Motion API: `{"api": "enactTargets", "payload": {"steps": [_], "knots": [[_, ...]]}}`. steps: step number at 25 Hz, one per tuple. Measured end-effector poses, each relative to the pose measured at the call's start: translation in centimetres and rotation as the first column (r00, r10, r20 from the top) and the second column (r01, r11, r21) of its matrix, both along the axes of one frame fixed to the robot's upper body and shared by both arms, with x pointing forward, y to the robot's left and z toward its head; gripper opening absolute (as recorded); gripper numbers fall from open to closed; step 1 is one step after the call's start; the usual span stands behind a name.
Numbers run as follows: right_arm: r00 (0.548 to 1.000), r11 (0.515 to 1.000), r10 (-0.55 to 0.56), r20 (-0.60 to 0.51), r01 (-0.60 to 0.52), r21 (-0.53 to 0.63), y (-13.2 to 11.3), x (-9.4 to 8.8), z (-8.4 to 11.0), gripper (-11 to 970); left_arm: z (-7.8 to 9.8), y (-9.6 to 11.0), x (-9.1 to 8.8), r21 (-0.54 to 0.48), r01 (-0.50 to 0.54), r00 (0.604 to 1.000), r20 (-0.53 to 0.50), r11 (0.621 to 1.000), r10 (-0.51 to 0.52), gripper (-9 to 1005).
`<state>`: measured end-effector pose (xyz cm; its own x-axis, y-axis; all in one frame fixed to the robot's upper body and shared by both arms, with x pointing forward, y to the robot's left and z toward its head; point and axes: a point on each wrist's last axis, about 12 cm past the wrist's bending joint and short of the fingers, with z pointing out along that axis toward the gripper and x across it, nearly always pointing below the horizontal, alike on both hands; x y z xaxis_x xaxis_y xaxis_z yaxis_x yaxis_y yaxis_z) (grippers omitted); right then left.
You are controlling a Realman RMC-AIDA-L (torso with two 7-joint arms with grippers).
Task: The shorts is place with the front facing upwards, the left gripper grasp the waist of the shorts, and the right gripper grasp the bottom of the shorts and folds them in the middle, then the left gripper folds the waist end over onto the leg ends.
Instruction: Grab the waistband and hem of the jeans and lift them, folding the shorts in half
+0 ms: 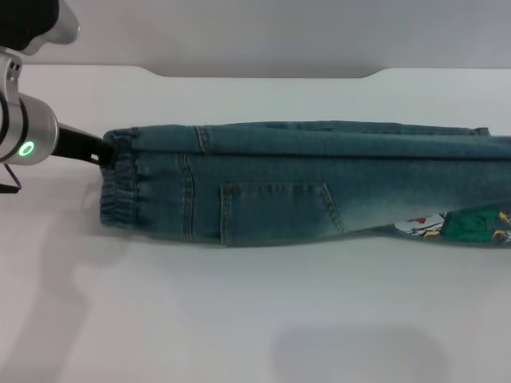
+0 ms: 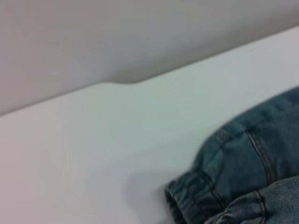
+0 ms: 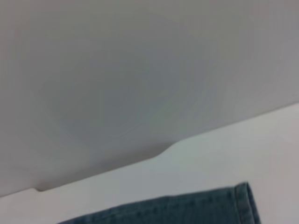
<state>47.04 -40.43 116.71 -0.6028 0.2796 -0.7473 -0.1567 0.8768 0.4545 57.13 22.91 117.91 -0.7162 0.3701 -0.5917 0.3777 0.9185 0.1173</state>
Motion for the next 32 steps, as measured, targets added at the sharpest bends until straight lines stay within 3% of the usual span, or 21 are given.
{"api": "enactTargets", "payload": {"steps": [12, 17, 27, 32], "knots": [[0.996, 0.998, -0.029, 0.09, 0.034, -0.047, 0.0, 2.7, -0.2, 25, -0.3, 0.2, 1.1, -0.029, -0.003, 0.996, 0.094, 1.0, 0.005, 49], [0.986, 0.991, -0.047, 0.158, 0.067, -0.119, -0.3, 4.0, 0.0, 25, -0.3, 0.0, 1.4, -0.025, 0.006, 0.995, 0.101, 1.0, -0.004, 48], [0.977, 0.978, -0.087, 0.194, 0.121, -0.171, -0.4, 7.0, -2.2, 26, -1.3, -0.5, 3.0, -0.024, 0.016, 0.993, 0.12, 1.0, -0.013, 18], [0.975, 0.978, -0.078, 0.21, 0.115, -0.175, 0.2, 8.2, -2.0, 26, -1.6, -1.0, 3.4, -0.038, 0.027, 0.993, 0.114, 0.999, -0.023, -1]]}}
